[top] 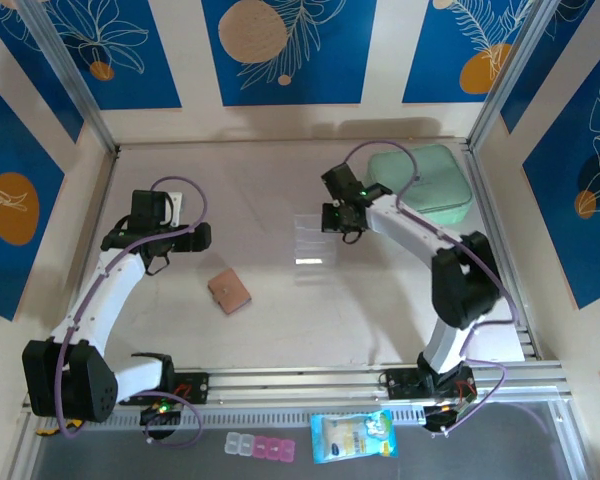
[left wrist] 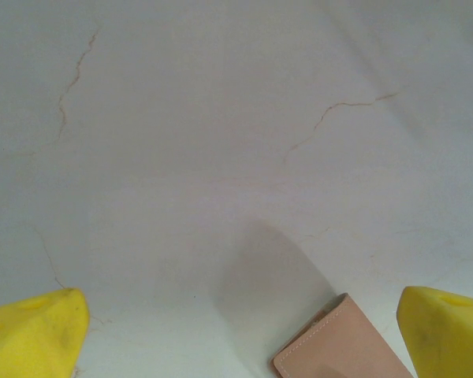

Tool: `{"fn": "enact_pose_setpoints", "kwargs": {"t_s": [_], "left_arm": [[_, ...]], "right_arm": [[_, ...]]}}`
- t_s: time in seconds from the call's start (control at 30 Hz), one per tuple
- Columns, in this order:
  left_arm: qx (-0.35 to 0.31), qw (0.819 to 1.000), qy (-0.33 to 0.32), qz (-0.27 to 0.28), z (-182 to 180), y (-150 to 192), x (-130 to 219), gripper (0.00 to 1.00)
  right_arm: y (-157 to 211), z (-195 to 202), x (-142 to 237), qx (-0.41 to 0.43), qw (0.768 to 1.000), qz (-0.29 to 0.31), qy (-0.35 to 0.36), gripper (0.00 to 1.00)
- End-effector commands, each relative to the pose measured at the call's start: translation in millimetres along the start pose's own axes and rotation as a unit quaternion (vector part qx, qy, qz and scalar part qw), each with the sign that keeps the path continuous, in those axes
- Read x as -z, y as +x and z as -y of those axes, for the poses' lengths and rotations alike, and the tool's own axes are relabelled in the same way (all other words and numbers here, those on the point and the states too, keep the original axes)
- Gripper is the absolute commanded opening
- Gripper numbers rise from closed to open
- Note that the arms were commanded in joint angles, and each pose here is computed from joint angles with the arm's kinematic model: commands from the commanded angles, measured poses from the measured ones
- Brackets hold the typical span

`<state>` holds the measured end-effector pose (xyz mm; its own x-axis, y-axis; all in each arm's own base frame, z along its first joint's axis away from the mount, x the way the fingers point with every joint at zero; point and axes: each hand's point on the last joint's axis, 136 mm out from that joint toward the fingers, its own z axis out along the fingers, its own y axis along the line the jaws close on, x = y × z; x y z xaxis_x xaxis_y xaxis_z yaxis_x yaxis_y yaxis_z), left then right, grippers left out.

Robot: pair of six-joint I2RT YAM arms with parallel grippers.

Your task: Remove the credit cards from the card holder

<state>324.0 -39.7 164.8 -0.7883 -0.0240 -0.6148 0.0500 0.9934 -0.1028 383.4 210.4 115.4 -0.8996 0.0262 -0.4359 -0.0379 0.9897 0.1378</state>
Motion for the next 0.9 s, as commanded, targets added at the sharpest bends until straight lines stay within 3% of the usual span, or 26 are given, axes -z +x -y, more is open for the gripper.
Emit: {"fn": "enact_pose_setpoints", "kwargs": {"t_s": [0.0,0.27,0.57,0.87], "left_arm": [[0.001,1.0,-0.014,-0.015,-7.6,7.6,-1.9,1.0],[0.002,1.0,-0.015,-0.022,-7.9,9.4,-3.2,1.0],[0.005,0.999,-0.023,-0.027,-10.8,10.4,-4.9,1.0],[0.006,0.999,-0.029,-0.027,-13.0,9.7,-4.6,1.0]], "right_arm": [[-10.4,-7.8,-8.8,-0.012,1.0,-0.005,0.017,0.01],[-31.6,-16.2,-41.6,0.01,0.999,-0.002,0.049,0.0],[-31.9,-12.0,-60.9,0.007,0.998,-0.012,0.061,0.01],[-33.2,-12.8,-64.2,0.011,0.998,-0.013,0.055,0.12]]}}
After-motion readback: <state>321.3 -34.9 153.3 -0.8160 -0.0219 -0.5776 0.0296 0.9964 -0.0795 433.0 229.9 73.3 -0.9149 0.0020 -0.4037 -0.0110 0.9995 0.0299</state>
